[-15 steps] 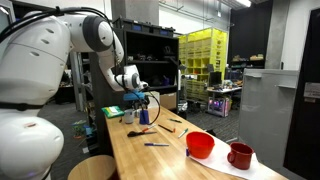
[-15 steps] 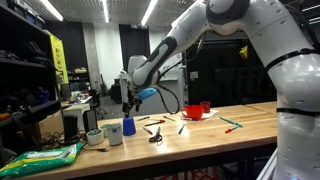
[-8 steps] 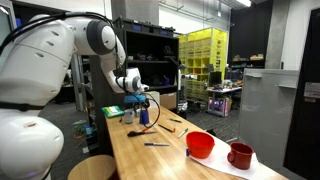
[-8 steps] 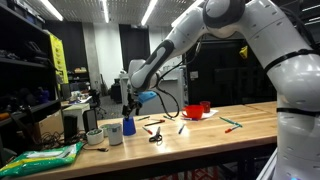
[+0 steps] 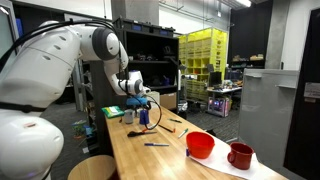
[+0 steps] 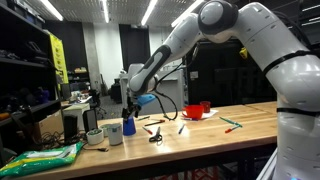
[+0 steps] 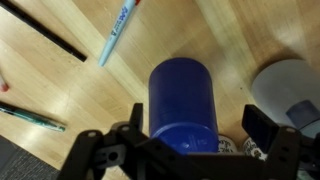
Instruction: Turn over the cup on the table
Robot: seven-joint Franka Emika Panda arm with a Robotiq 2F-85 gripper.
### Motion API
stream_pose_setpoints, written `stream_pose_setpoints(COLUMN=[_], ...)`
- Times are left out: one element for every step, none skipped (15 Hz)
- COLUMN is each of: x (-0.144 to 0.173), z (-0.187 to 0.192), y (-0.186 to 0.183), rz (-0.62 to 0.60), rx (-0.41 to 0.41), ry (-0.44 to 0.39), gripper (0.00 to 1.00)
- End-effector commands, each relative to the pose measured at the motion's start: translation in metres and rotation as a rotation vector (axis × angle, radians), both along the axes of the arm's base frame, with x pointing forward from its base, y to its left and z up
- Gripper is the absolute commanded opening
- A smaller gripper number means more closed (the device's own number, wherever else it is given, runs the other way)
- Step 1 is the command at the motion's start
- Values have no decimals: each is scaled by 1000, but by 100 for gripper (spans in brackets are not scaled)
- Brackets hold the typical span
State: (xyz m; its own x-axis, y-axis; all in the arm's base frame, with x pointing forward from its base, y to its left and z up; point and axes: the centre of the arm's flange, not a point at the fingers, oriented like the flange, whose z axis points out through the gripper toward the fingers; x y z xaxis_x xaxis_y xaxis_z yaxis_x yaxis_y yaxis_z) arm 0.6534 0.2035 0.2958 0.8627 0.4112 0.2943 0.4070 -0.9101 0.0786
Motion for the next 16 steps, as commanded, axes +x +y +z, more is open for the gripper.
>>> stream_pose_setpoints(x=[17, 19, 22, 23, 25, 26, 27, 28, 29, 28, 29, 29, 28, 27, 27, 27], z=[-5, -7, -10, -13, -16, -18, -21, -23, -24, -23, -24, -22, -20, -19, -18, -16], y=[4, 4, 5, 6, 6, 7, 7, 6, 5, 6, 6, 4, 4, 3, 2, 1], rz=[24, 29, 32, 34, 39, 40, 40, 41, 43, 45, 46, 45, 44, 43, 42, 39], rx=[12, 13, 15, 16, 16, 18, 20, 19, 18, 19, 20, 17, 16, 12, 9, 3], ry=[0, 3, 7, 9, 10, 14, 16, 15, 13, 13, 11, 5, 3, 4, 5, 12], gripper=[100, 100, 100, 100, 100, 100, 100, 75, 73, 68, 61, 53, 52, 52, 52, 52])
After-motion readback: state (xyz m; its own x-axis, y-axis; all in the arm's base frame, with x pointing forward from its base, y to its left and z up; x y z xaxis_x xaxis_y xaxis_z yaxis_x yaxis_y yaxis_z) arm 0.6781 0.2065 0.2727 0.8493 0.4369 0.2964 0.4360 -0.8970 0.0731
